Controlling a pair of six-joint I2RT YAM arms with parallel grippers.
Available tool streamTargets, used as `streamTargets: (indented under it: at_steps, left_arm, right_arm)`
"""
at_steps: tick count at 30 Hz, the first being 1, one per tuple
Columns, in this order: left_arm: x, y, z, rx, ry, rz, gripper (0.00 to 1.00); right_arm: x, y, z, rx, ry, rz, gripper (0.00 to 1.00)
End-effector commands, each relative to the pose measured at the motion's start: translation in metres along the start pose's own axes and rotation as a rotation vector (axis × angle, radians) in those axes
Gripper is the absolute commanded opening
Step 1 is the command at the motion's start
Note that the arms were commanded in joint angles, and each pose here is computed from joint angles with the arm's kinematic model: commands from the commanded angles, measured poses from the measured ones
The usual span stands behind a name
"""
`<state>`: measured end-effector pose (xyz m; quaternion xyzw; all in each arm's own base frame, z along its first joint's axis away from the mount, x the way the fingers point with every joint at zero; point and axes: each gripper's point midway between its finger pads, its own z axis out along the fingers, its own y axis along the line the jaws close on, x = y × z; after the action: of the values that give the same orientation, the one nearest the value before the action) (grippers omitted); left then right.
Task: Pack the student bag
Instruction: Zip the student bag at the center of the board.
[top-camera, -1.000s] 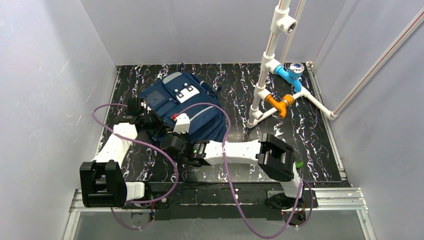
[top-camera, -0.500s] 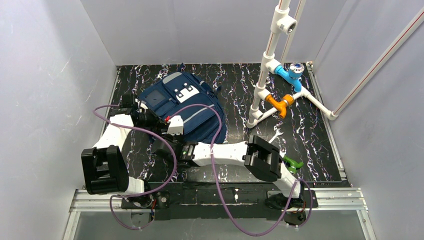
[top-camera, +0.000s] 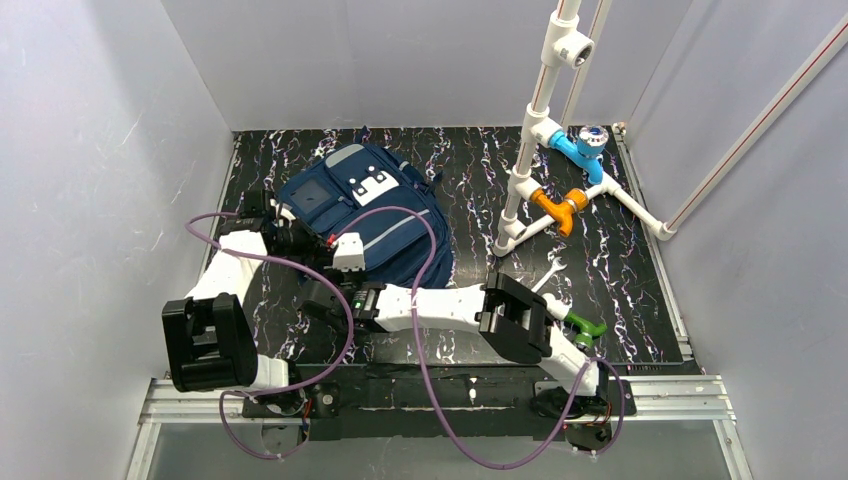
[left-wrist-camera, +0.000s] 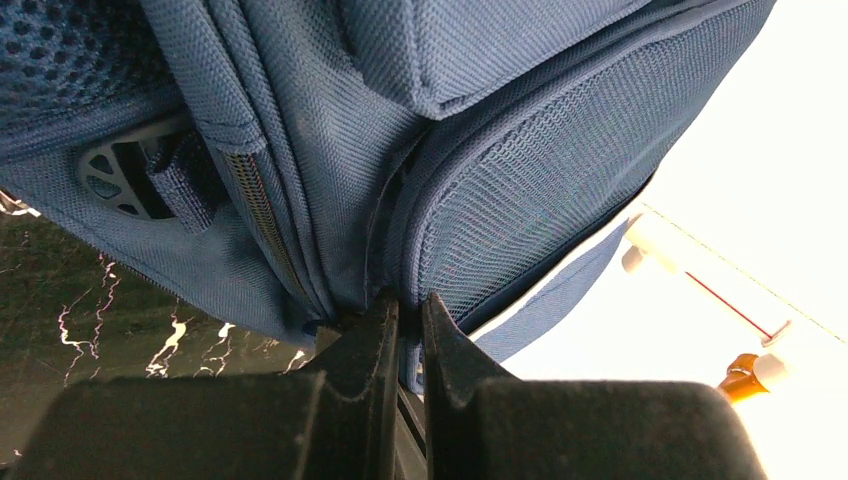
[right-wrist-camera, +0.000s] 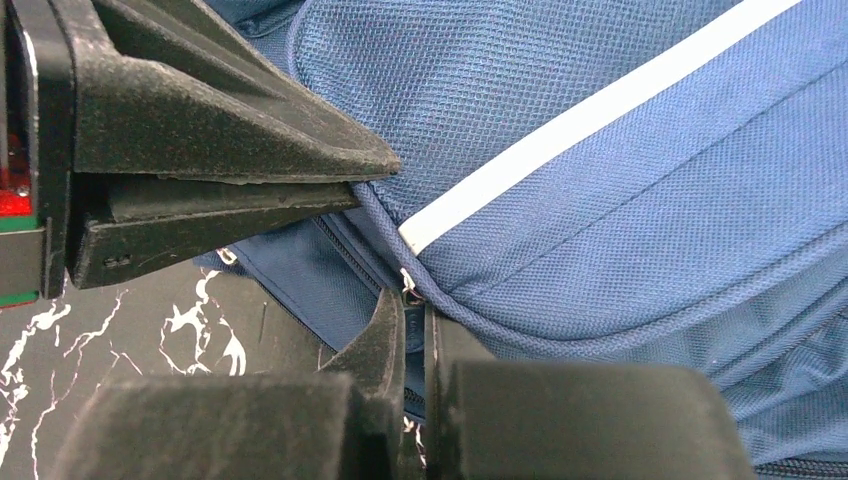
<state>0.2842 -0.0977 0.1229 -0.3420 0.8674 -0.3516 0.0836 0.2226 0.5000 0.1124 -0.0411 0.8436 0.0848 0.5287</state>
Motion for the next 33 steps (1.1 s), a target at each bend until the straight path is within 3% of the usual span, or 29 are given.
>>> streamTargets:
  at_steps: [1, 4, 8, 14, 25, 27, 33]
  left_arm:
    - [-0.009, 0.012, -0.010, -0.055, -0.085, 0.006, 0.00]
    - [-0.017, 0.018, -0.011, -0.087, -0.127, 0.012, 0.00]
    - [-0.023, 0.022, -0.012, -0.104, -0.151, 0.013, 0.00]
    - [-0.027, 0.028, -0.014, -0.130, -0.172, 0.026, 0.00]
    - [-0.032, 0.039, -0.020, -0.171, -0.205, 0.031, 0.00]
    - [-0.034, 0.043, -0.023, -0.196, -0.223, 0.044, 0.00]
    - [-0.039, 0.052, -0.030, -0.247, -0.278, 0.065, 0.00]
  right_arm:
    - [-0.035, -0.033, -0.011, 0.036, -0.016, -0.113, 0.01]
    - [-0.046, -0.026, -0.028, -0.122, 0.015, -0.145, 0.01]
    - [-0.046, -0.033, -0.032, -0.265, 0.143, -0.058, 0.01]
    - [-0.042, -0.052, -0.041, -0.398, 0.206, -0.050, 0.01]
    - [-0.031, -0.170, 0.002, -0.240, 0.203, -0.400, 0.01]
    - [-0.041, -0.193, 0.004, -0.144, 0.188, -0.467, 0.01]
    - [-0.068, -0.254, 0.025, -0.026, 0.143, -0.515, 0.01]
